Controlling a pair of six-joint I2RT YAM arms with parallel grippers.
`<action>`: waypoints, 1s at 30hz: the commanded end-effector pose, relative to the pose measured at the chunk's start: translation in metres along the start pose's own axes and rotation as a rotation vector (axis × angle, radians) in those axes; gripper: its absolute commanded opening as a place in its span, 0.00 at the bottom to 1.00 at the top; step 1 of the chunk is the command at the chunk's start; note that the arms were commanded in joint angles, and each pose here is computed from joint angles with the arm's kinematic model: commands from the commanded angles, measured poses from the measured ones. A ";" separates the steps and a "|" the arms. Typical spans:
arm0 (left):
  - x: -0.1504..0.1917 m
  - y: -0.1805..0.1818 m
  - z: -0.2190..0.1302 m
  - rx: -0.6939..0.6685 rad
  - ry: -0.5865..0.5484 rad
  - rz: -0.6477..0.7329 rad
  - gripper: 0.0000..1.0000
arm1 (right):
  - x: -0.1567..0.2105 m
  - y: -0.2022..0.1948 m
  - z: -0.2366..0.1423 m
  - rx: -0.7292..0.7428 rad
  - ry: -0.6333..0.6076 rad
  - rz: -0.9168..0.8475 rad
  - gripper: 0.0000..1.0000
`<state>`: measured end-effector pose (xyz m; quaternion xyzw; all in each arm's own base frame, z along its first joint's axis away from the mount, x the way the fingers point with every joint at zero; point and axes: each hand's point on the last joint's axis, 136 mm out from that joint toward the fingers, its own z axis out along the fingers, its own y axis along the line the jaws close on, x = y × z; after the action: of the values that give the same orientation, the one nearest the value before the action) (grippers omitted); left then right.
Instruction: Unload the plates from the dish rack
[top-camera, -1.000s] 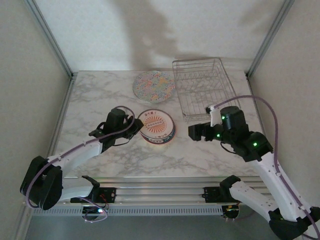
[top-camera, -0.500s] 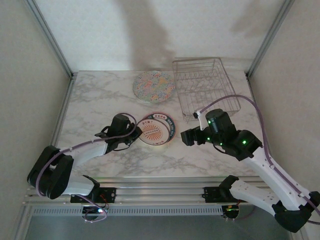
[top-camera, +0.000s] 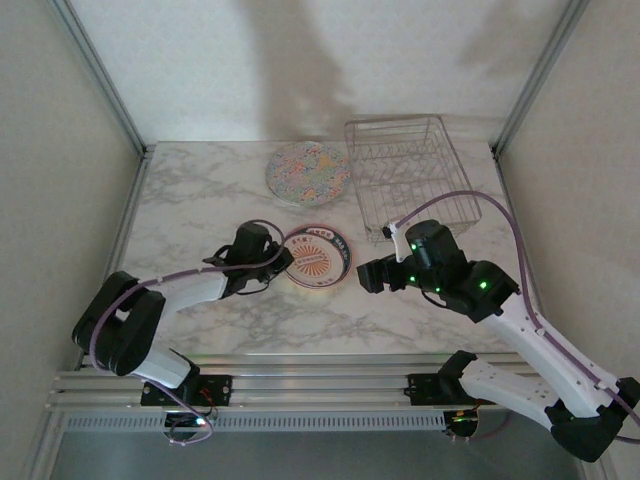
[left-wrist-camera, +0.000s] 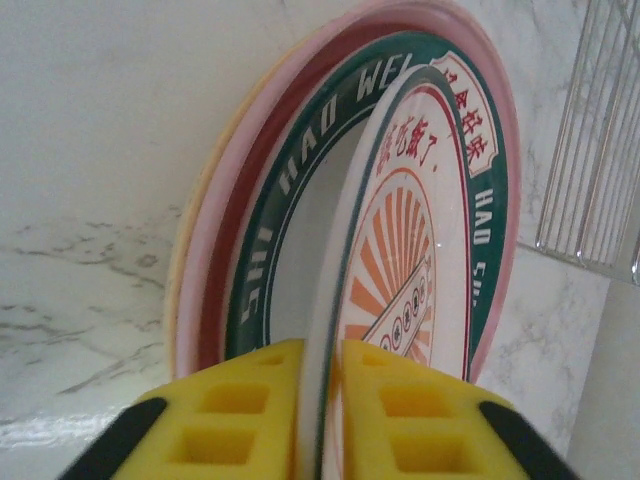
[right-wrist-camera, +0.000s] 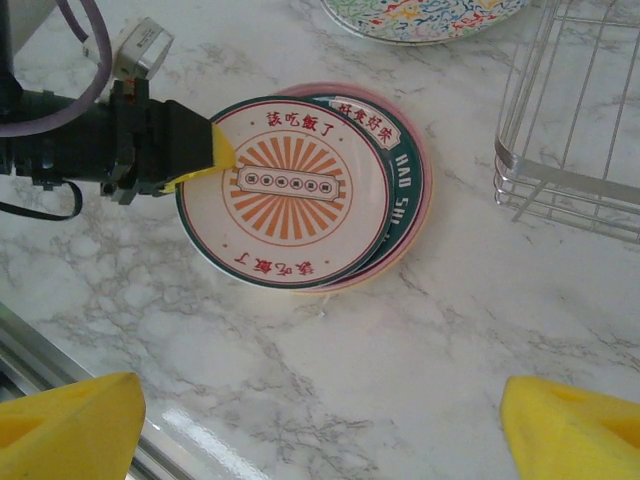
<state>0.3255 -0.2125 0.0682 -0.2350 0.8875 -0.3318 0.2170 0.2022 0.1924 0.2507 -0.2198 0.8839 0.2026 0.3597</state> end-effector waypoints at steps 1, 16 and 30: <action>-0.002 0.007 0.004 -0.070 -0.014 0.042 0.25 | -0.004 0.003 -0.002 -0.009 -0.026 0.019 0.92; -0.015 -0.004 -0.014 -0.208 -0.065 0.115 0.51 | -0.008 -0.001 -0.006 0.014 -0.036 0.023 0.93; -0.061 -0.032 -0.088 -0.239 -0.290 0.111 1.00 | -0.014 -0.079 -0.040 0.370 -0.076 0.224 0.99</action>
<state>0.3336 -0.1802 0.1339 -0.2384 0.9056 -0.1987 0.2891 0.2215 0.1529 0.2584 -0.1300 0.9046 0.1348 0.3830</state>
